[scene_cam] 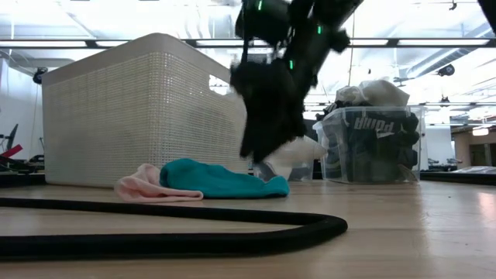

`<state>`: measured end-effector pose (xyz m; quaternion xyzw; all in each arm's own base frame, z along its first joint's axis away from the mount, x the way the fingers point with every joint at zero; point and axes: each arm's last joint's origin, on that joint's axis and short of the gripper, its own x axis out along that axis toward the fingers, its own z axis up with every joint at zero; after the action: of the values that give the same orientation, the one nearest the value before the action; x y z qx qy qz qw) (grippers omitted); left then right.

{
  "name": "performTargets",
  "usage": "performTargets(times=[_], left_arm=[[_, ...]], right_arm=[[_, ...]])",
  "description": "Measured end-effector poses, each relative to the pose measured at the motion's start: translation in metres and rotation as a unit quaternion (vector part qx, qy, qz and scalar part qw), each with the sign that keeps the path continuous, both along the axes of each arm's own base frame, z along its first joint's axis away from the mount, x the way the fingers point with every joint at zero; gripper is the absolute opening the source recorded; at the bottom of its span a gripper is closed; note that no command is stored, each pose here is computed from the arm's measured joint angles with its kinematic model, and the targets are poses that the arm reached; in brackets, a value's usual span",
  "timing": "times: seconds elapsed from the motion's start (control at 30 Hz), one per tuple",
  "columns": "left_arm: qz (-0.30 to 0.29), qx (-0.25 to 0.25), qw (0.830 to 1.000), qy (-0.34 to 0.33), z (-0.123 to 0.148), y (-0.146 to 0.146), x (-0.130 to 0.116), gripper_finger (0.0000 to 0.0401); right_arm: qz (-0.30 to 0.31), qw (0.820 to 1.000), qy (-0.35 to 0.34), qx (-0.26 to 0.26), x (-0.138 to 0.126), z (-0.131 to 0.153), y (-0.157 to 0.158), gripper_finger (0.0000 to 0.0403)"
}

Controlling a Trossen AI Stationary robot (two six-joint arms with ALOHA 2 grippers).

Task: Pick & Place Cloths
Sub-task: Put the blue sock into the left transparent bin

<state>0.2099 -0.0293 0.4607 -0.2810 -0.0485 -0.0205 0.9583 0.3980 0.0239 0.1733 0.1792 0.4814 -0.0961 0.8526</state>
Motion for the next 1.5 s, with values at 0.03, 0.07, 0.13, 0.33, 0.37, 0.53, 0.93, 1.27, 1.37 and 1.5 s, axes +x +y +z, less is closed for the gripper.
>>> performTargets(times=[0.03,0.07,0.13,0.33,0.37,0.53,0.93,1.27,1.37,1.5], left_arm=[[0.0,0.0,1.0,0.001,0.0,0.0,0.0,0.025],[0.0,0.0,1.0,0.002,0.0,0.0,0.0,0.025],[0.0,-0.004,1.0,0.004,-0.001,0.0,0.0,0.025],[0.0,-0.013,1.0,0.008,-0.002,0.0,0.0,0.025],[0.0,-0.013,1.0,0.011,-0.002,0.0,0.0,0.025],[0.0,-0.012,1.0,0.014,-0.003,0.0,0.001,0.025],[0.001,-0.003,1.0,0.008,-0.001,0.0,-0.001,0.025],[0.004,0.002,1.0,0.008,-0.001,0.0,0.0,0.025],[0.005,0.002,1.0,0.008,-0.001,0.0,0.0,0.025],[0.004,-0.005,1.0,0.009,-0.001,0.0,0.0,0.025]], right_arm=[[0.006,1.0,0.013,-0.002,0.001,-0.009,0.001,0.0231],[0.013,0.999,0.03,-0.005,0.001,-0.019,0.004,0.0227],[0.021,0.998,0.053,-0.008,0.002,-0.036,0.008,0.022],[-0.002,0.996,0.095,0.003,0.008,-0.042,0.011,0.0154],[-0.002,0.996,0.092,0.004,0.008,-0.038,0.011,0.013],[0.007,0.998,0.065,0.02,0.0,-0.002,0.012,0.0022],[-0.144,0.977,-0.053,-0.146,-0.073,0.133,-0.02,0.001],[-0.341,0.914,-0.093,-0.198,-0.108,0.165,-0.122,0.0011],[-0.36,0.915,-0.092,-0.157,-0.112,0.159,-0.155,0.0011],[-0.37,0.921,-0.08,-0.09,-0.108,0.139,-0.188,0.001]])
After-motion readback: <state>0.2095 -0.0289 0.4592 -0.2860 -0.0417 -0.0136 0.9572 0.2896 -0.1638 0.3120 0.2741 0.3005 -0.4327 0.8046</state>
